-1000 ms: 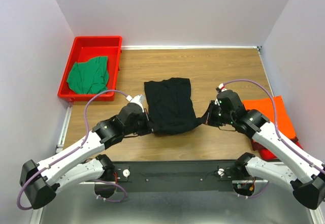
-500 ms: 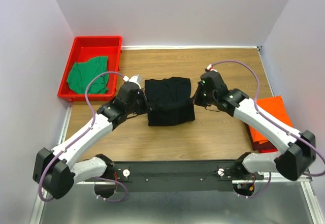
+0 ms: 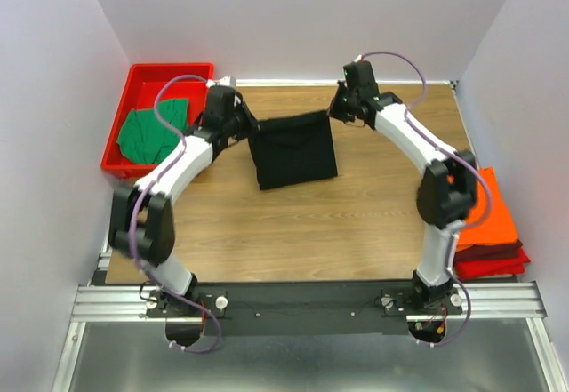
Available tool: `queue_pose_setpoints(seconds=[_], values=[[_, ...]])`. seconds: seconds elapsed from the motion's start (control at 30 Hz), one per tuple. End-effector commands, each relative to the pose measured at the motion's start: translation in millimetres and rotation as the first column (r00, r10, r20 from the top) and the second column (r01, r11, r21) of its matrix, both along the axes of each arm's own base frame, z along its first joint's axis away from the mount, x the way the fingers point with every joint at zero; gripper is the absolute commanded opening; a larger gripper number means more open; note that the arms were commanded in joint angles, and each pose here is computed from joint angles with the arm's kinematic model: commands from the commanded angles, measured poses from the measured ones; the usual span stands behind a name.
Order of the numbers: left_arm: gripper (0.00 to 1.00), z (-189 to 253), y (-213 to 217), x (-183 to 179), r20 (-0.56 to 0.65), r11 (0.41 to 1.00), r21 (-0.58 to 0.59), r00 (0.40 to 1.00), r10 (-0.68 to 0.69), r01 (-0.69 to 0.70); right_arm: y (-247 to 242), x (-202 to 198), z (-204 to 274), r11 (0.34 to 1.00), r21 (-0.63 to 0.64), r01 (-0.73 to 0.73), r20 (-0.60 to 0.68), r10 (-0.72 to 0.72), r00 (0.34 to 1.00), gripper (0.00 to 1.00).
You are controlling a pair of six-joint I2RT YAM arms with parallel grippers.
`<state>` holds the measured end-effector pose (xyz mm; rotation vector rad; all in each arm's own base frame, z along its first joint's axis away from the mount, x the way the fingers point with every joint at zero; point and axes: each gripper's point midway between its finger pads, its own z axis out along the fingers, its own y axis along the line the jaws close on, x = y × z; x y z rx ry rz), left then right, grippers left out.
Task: Fold and stack the t-shirts
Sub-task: Fold the tshirt
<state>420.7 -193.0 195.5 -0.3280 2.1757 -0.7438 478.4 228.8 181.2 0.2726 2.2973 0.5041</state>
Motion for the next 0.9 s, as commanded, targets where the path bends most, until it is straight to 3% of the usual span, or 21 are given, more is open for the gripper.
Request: queue_pose_setpoints(seconds=[0.0, 0.03, 0.1, 0.13, 0.17, 0.33, 0.63, 0.77, 0.8, 0.83, 0.87], values=[[0.0, -13, 5, 80, 0.06, 1.0, 0.003, 0.998, -0.003, 0.003, 2, 66, -21, 0.997, 0.034, -0.069, 0.025, 0.068, 0.997, 0.0], [0.0, -56, 3, 97, -0.01, 1.0, 0.027, 1.0, -0.009, 0.009, 11, 93, -36, 0.995, 0.048, -0.086, 0.034, 0.084, 0.996, 0.01], [0.0, -58, -2, 128, 0.001, 1.0, 0.02, 1.0, -0.022, 0.022, 15, 116, -46, 0.991, 0.077, -0.108, 0.048, 0.104, 0.993, 0.01], [0.0, -94, 0, 136, -0.066, 0.999, 0.039, 0.998, -0.005, 0.008, 21, 122, -85, 0.988, 0.086, -0.126, -0.003, 0.127, 0.992, 0.03], [0.0, -95, 2, 147, -0.062, 0.999, 0.036, 0.998, 0.02, -0.017, 25, 135, -71, 0.985, 0.101, -0.138, 0.045, 0.134, 0.99, 0.03], [0.0, -147, 7, 153, -0.153, 0.997, 0.041, 0.986, 0.064, -0.058, 35, 140, -114, 0.978, 0.117, -0.174, 0.003, 0.175, 0.985, 0.04], [0.0, -183, 4, 122, -0.266, 0.995, 0.066, 0.96, 0.084, -0.069, 18, 84, -186, 0.99, 0.098, -0.099, -0.229, 0.119, 0.966, 0.01], [0.0, -193, -2, 93, -0.3, 0.996, 0.057, 0.95, 0.086, -0.072, 1, 40, -196, 0.998, 0.05, -0.03, -0.308, 0.044, 0.95, 0.0], [0.0, -207, -6, 70, -0.342, 0.996, 0.065, 0.937, 0.073, -0.055, 0, 25, -201, 0.999, 0.045, -0.018, -0.332, 0.032, 0.943, 0.0], [0.0, -195, -10, 65, -0.324, 0.997, 0.052, 0.944, 0.067, -0.053, 0, 26, -173, 0.998, 0.063, -0.009, -0.269, 0.025, 0.963, 0.0], [0.0, -206, -18, 42, -0.352, 0.998, 0.052, 0.935, 0.052, -0.036, -8, -7, -197, 0.999, 0.047, 0.005, -0.336, 0.011, 0.942, 0.0]])
